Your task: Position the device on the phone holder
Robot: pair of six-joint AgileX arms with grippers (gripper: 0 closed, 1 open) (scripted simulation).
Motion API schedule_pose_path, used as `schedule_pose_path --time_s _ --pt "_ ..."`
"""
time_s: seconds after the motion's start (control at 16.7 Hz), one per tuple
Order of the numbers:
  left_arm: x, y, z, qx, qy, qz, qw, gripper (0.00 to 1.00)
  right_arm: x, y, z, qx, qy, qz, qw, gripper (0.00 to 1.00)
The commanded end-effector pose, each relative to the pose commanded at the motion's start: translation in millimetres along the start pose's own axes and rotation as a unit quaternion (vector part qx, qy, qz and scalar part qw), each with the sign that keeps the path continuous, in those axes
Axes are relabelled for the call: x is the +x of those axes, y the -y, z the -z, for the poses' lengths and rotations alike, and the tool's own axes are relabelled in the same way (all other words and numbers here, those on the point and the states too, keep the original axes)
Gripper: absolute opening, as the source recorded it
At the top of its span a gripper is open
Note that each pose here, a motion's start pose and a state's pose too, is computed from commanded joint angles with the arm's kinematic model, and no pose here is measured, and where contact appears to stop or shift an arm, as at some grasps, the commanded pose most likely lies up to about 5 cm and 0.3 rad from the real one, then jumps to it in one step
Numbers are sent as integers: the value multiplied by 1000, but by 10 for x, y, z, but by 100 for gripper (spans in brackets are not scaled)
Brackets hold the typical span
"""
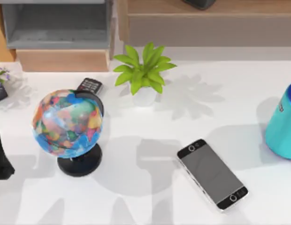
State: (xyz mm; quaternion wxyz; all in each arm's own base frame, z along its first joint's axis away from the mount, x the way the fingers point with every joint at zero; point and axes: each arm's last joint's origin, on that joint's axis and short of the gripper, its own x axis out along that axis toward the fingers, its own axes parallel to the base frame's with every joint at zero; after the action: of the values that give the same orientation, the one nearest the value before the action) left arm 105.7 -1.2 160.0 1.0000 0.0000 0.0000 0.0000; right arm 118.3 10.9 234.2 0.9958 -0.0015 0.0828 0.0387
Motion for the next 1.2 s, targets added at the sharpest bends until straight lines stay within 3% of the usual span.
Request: schedule_pose_path --time_s 0.24,0.42,0.72,0.96,1.2 --pt "0 0 0 0 0 0 1000 100 289 -235 -549 -29 -111 -61 992 100" --pt "0 0 0 0 0 0 1000 100 678 -570 -769 -68 -225 -114 965 100" --pt "0 0 0 0 0 0 1000 100 1335 -1273 -532 -141 -435 -168 873 100" --pt "0 0 0 0 0 0 1000 100 1636 -1665 -69 -176 -561 -168 792 100" --pt "0 0 0 0 0 0 1000 100 1747 -1813 228 -184 -620 -155 747 100"
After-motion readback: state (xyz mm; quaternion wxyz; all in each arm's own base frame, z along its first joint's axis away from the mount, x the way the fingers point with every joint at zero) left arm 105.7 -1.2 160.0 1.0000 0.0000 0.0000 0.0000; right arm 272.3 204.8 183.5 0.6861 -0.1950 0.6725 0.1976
